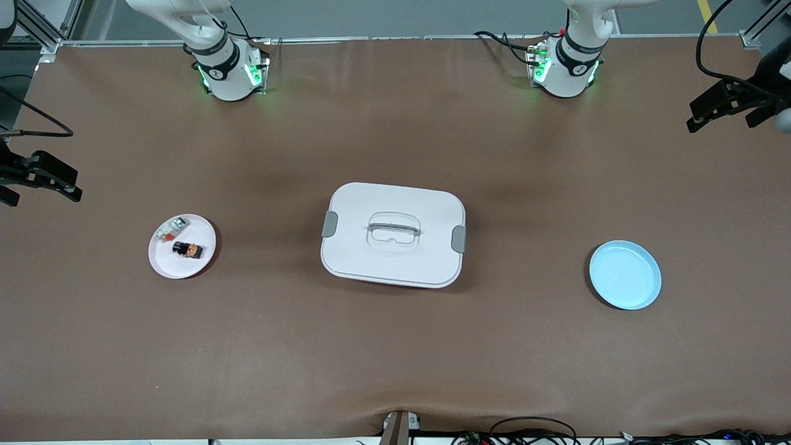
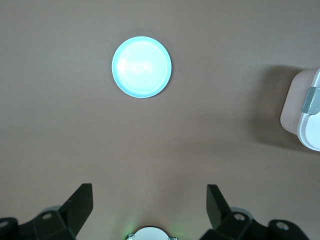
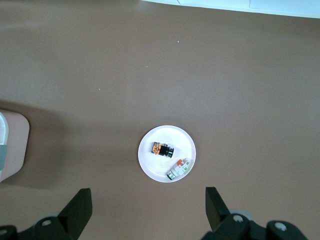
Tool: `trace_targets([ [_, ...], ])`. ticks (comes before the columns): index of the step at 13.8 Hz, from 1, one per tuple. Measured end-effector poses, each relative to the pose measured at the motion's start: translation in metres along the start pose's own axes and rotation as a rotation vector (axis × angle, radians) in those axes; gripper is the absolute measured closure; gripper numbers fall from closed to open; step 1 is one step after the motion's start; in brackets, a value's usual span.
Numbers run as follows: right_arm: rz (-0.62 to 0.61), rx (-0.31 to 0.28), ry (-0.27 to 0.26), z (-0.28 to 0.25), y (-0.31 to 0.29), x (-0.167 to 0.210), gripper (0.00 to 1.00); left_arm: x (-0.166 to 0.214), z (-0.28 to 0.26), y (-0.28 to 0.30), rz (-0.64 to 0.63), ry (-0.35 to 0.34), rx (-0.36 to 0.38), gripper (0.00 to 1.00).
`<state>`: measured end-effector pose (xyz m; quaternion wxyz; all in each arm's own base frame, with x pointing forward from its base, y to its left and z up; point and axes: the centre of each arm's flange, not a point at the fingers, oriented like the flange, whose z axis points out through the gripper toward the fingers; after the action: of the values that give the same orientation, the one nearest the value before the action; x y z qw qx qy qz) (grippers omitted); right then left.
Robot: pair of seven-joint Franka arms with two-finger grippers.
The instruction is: Transfer orange switch to right arm and place
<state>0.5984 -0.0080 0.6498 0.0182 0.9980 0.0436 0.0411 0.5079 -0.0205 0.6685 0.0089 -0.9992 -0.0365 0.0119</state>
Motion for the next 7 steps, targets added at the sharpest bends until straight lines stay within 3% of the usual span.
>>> trace_targets([
  [7,0.086,0.016,-0.039,0.0035,-0.0008,-0.0043,0.00,0.0003,-0.0002,-0.0025,-0.005,0.000,0.000,0.00],
])
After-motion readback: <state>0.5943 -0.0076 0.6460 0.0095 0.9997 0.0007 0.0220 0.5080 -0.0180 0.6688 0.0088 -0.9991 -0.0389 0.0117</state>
